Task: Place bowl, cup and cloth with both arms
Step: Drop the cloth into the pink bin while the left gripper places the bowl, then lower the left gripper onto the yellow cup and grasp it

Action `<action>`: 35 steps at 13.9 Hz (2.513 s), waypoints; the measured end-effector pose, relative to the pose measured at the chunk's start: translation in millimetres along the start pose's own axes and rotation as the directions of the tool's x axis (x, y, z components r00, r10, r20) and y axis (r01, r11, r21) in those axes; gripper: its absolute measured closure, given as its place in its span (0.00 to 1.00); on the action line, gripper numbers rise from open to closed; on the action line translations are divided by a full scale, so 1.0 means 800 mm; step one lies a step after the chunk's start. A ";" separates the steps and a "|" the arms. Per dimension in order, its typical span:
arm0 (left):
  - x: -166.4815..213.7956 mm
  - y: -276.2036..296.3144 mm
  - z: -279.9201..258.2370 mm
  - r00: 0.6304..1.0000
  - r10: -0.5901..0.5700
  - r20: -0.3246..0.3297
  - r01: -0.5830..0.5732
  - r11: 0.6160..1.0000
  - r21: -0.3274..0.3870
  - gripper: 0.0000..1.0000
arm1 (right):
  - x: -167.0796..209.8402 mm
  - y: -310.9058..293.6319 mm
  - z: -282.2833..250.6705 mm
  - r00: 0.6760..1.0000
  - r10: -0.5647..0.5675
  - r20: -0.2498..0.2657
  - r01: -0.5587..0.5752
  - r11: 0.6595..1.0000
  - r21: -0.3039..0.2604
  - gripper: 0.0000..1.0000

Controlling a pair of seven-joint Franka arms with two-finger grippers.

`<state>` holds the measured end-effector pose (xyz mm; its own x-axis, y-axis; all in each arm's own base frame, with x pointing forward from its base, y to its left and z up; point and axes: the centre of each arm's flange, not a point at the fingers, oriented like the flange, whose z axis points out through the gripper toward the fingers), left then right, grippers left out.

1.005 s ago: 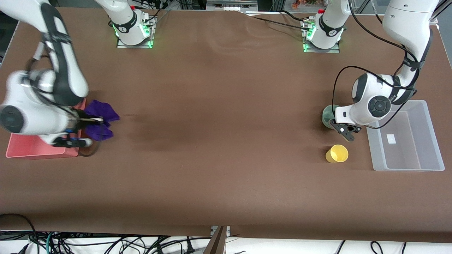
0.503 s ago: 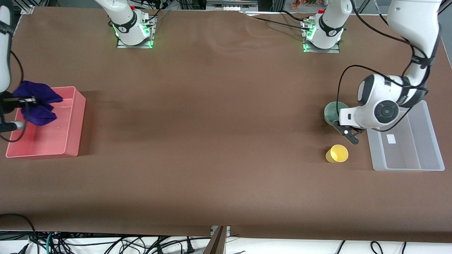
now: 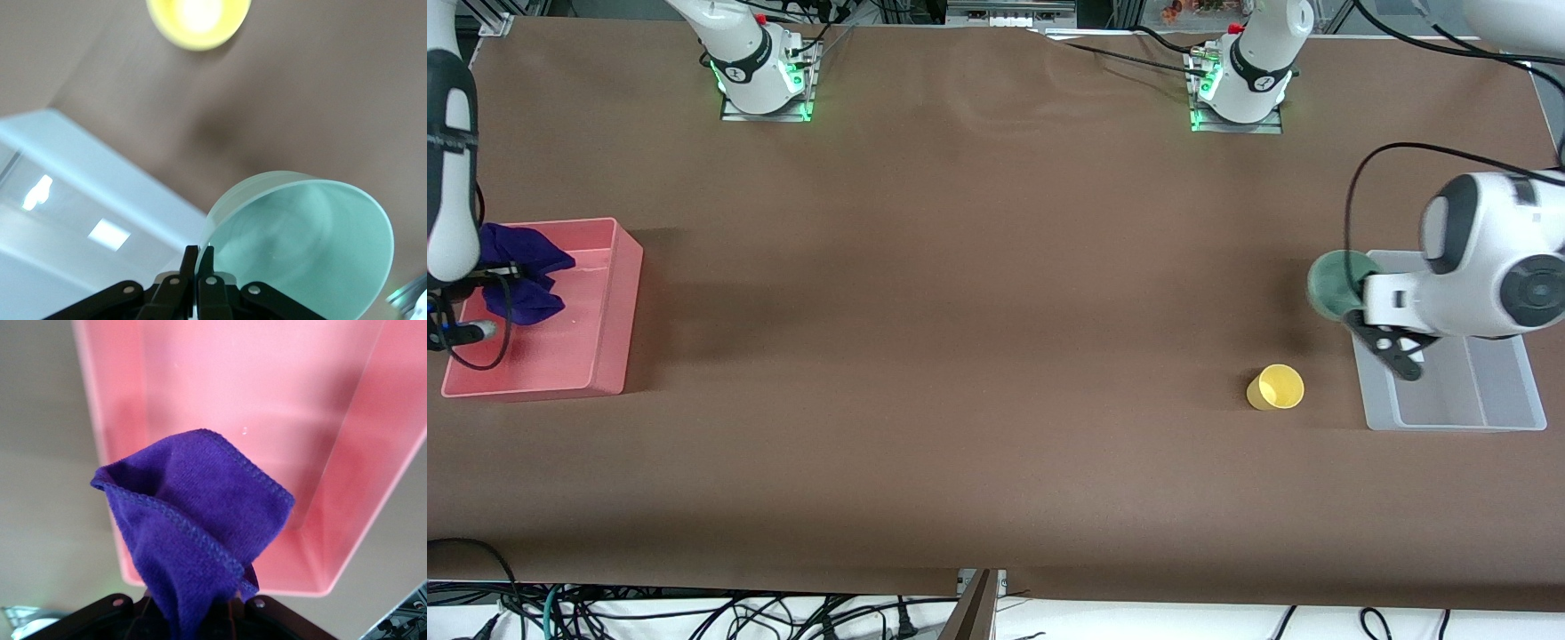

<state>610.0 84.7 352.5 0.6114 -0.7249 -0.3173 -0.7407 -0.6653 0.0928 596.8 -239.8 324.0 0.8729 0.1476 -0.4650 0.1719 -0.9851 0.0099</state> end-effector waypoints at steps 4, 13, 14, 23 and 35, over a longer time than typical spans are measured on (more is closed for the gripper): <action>-0.112 -0.089 0.028 0.997 0.075 0.024 -0.076 0.997 0.014 0.97 | 0.028 0.013 0.087 1.000 -0.008 0.027 0.008 1.000 -0.010 0.89; -0.098 -0.171 0.176 0.981 0.179 -0.069 -0.172 0.980 0.095 0.97 | 0.032 0.021 0.115 0.999 0.021 -0.044 -0.021 1.000 0.013 0.53; -0.095 -0.172 0.182 0.981 0.182 -0.070 -0.175 0.980 0.093 0.97 | 0.027 0.021 0.095 0.998 0.027 -0.052 -0.025 0.999 0.023 0.42; -0.094 -0.180 0.152 0.980 0.181 -0.080 -0.170 0.977 0.128 0.34 | -0.045 -0.124 -0.189 0.980 -0.060 -0.190 0.068 0.997 0.031 0.00; 0.137 -0.013 -0.003 0.962 -0.172 -0.212 0.181 0.983 0.023 0.00 | -0.135 -0.281 -0.328 0.927 0.018 -0.374 -0.019 1.000 0.000 0.00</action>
<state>685.4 11.3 319.4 0.7745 -0.6208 -0.1215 -0.6242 -0.7811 0.0117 583.6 -11.4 604.7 0.9833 0.1525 -0.0997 0.1551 -0.9877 0.0186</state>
